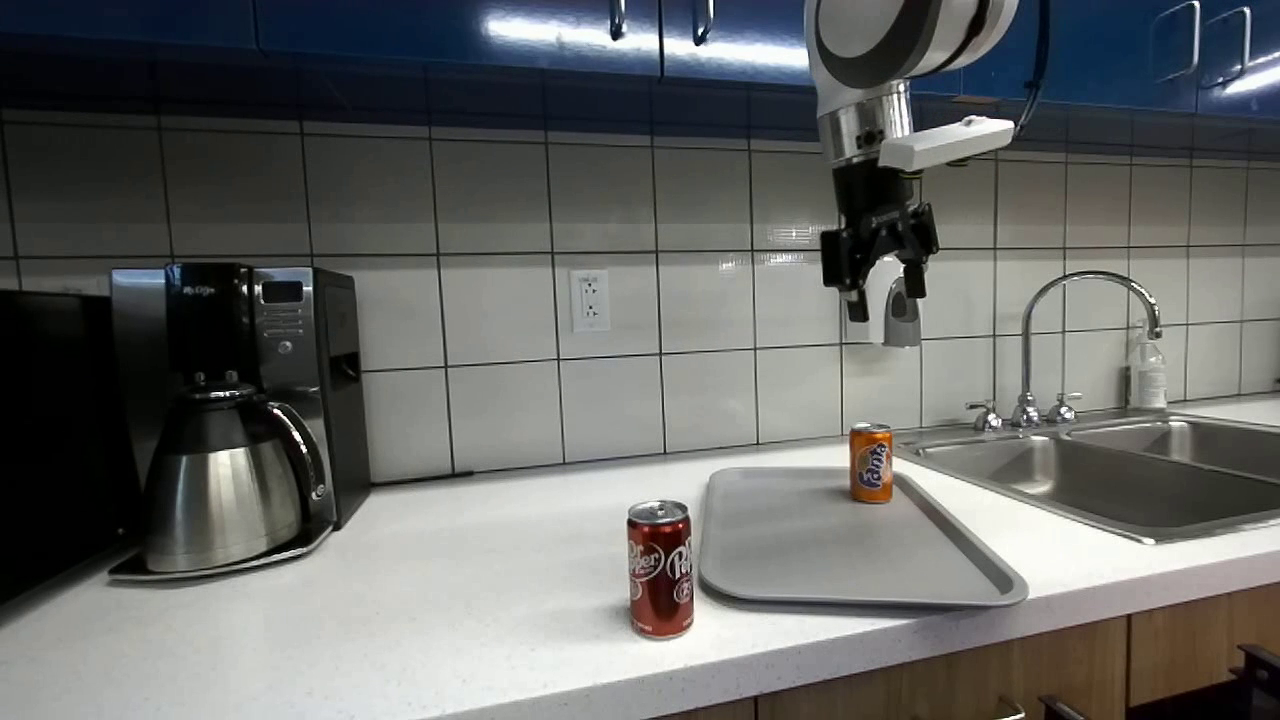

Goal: Put the can on the tray

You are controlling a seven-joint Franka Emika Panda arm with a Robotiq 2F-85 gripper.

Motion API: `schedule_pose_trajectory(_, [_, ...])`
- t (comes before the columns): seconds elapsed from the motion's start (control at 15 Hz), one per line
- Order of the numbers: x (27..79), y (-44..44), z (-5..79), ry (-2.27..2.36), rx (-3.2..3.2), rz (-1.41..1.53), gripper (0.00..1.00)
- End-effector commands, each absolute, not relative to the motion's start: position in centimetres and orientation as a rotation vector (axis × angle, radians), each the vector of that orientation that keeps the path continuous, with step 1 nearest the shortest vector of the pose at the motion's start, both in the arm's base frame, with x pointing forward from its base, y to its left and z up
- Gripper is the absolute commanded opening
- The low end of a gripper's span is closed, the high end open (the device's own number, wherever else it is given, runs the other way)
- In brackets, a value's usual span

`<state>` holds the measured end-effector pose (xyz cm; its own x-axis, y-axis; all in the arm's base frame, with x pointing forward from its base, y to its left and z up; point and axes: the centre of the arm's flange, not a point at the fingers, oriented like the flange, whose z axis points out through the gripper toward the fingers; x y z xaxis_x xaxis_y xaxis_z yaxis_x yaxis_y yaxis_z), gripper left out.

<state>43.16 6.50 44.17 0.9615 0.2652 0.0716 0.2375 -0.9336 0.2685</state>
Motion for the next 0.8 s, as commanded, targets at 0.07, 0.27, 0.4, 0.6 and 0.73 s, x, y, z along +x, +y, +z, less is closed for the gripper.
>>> schedule_pose_trajectory(0.07, [45.3, 10.0, 43.7, 0.323, 2.897, 0.162, 1.0])
schedule_pose_trajectory(0.27, [45.8, 12.1, 43.1, 0.338, 2.923, 0.168, 1.0])
schedule_pose_trajectory(0.4, [46.1, 13.5, 42.9, 0.365, 2.935, 0.174, 1.0])
schedule_pose_trajectory(0.6, [46.5, 15.7, 42.4, 0.416, 2.946, 0.178, 1.0])
schedule_pose_trajectory(0.73, [46.8, 17.3, 42.3, 0.451, 2.954, 0.177, 1.0])
